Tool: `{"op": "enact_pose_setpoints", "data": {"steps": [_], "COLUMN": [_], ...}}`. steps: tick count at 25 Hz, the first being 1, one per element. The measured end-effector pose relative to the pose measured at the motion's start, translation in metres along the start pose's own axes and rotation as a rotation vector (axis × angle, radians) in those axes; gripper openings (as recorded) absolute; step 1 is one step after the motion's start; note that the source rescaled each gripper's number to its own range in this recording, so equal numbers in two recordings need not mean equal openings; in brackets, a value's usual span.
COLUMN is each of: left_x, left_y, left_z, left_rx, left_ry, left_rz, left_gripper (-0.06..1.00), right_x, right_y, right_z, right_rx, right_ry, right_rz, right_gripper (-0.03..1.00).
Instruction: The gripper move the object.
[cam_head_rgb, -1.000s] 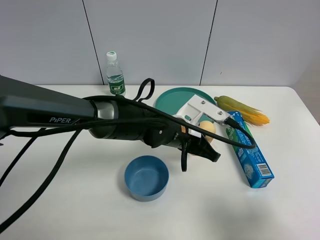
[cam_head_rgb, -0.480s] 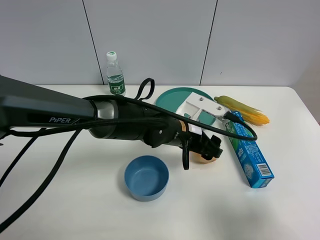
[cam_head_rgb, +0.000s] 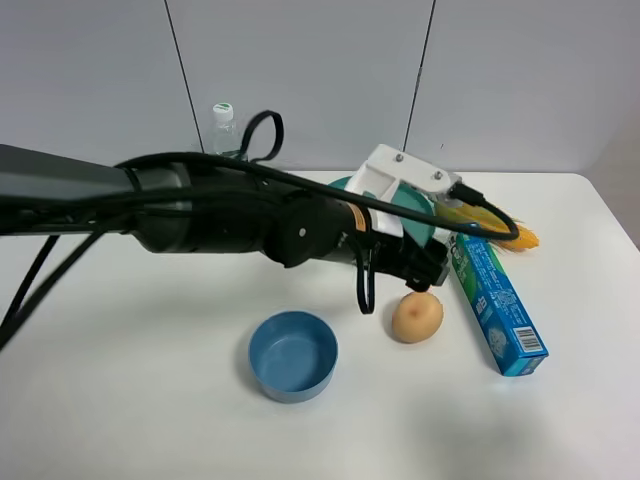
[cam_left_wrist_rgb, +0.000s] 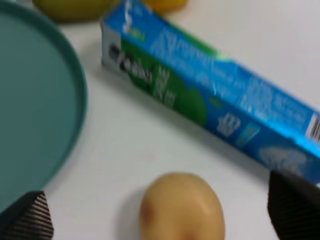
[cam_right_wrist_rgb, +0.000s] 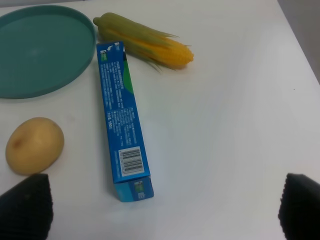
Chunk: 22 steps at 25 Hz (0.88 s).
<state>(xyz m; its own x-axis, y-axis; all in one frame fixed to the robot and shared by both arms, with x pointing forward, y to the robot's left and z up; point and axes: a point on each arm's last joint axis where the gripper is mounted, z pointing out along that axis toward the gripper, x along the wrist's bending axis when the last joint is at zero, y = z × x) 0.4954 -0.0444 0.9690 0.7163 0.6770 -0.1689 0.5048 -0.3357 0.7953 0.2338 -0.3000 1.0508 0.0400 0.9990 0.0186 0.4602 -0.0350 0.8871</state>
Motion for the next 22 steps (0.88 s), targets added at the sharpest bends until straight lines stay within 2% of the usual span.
{"op": "enact_pose_setpoints", "data": {"steps": [5,8,13,18,19,22], "left_x": [0.027,0.06,0.12,0.179,0.198,0.221], "left_y": [0.034,0.05,0.064,0.07,0.07,0.066], "left_z": [-0.034,-0.056,-0.102,-0.161,-0.188,-0.228], "left_rx": [-0.098,-0.126,-0.095,-0.084,-0.089,-0.093], "left_ry": [0.051,0.128,0.292,0.47,0.539,0.639], "left_rz": [0.058,0.099,0.123,0.045,0.003,-0.062], "left_gripper": [0.86,0.86,0.86,0.86,0.86,0.86], "right_x": [0.0,0.0,0.0,0.0,0.0,0.0], "right_y": [0.0,0.0,0.0,0.0,0.0,0.0], "right_z": [0.0,0.0,0.0,0.0,0.0,0.0], "right_rx": [0.0,0.0,0.0,0.0,0.0,0.0], "right_ry": [0.0,0.0,0.0,0.0,0.0,0.0], "right_rz": [0.0,0.0,0.0,0.0,0.0,0.0], "right_gripper": [1.0,1.0,1.0,1.0,1.0,1.0]}}
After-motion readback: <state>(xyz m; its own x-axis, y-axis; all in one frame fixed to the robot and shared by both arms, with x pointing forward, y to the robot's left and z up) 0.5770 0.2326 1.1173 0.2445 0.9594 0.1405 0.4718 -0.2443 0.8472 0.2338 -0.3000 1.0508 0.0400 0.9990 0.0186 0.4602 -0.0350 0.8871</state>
